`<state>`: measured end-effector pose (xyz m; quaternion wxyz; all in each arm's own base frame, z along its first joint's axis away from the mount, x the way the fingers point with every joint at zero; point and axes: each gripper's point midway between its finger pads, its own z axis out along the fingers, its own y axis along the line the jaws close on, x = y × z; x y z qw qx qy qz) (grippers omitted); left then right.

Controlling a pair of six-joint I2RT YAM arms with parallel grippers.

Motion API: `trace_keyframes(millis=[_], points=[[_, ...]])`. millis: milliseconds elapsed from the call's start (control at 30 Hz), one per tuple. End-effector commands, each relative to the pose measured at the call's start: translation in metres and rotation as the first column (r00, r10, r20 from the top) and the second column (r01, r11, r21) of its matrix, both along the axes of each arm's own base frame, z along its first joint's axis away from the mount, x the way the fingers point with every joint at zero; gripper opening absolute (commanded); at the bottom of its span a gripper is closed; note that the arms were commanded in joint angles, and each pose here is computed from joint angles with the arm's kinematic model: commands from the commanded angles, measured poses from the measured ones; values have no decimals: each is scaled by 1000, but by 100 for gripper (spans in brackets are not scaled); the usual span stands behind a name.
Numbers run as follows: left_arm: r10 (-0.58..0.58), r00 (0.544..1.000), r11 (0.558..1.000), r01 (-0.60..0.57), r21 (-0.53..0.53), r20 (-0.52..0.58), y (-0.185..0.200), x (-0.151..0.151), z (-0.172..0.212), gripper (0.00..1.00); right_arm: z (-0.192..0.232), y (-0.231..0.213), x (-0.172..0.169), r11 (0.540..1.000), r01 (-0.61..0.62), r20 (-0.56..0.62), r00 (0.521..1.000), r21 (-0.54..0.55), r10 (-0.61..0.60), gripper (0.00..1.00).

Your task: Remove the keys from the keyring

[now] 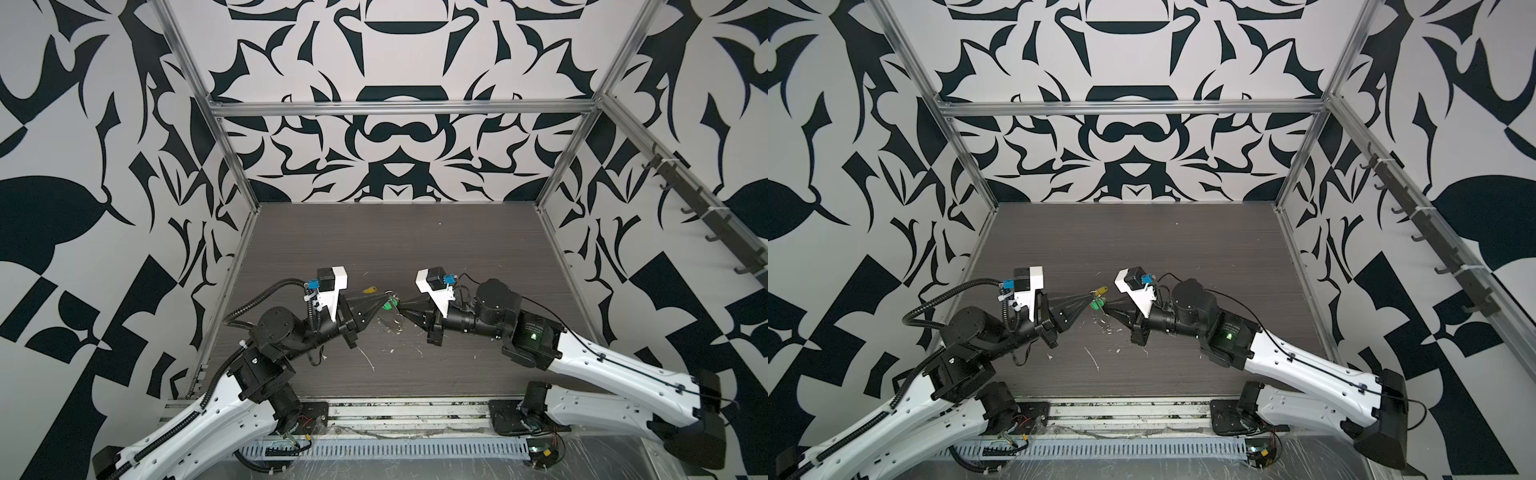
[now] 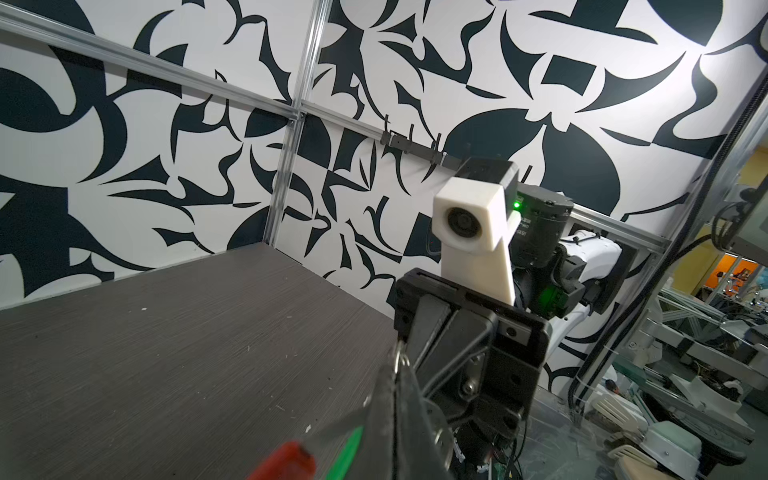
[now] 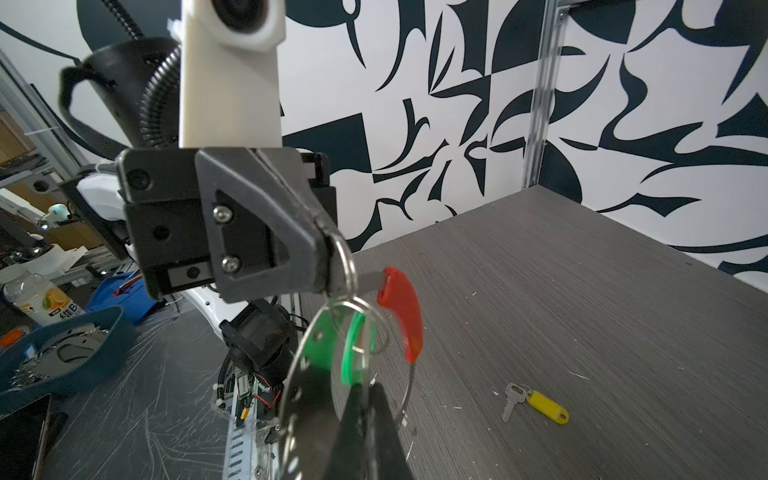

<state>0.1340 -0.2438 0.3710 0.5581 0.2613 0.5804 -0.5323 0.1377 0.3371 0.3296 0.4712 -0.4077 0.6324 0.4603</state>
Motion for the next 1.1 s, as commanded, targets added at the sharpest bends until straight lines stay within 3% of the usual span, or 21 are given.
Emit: trace_keyframes(millis=[0,267,433,533,600,667,900,1067], points=[[25,998,997,-21,-78,49,8,-2,19,0,15,5,-5,1000,-16,30,999,13,15,0],[21,996,997,-14,-82,88,12,-7,25,0,-12,14,-20,992,-103,-49,994,-76,99,0],[-20,996,999,24,-48,91,8,-14,21,0,-16,9,-16,991,-71,-58,996,-112,65,0],[-34,996,999,36,-25,81,8,-16,17,0,-4,-1,-16,993,-45,-20,999,-107,43,17],[-36,996,999,37,-14,76,9,-17,15,0,10,-10,-19,995,-36,13,999,-91,37,30],[-43,996,999,43,-9,74,10,-19,14,0,24,-18,-23,997,-33,42,998,-65,36,36],[-80,994,997,82,-14,79,8,-25,11,0,70,-27,-15,995,32,111,993,93,-42,41],[-97,992,995,99,-21,85,6,-28,13,0,82,-15,-8,984,-40,39,999,174,34,42]])
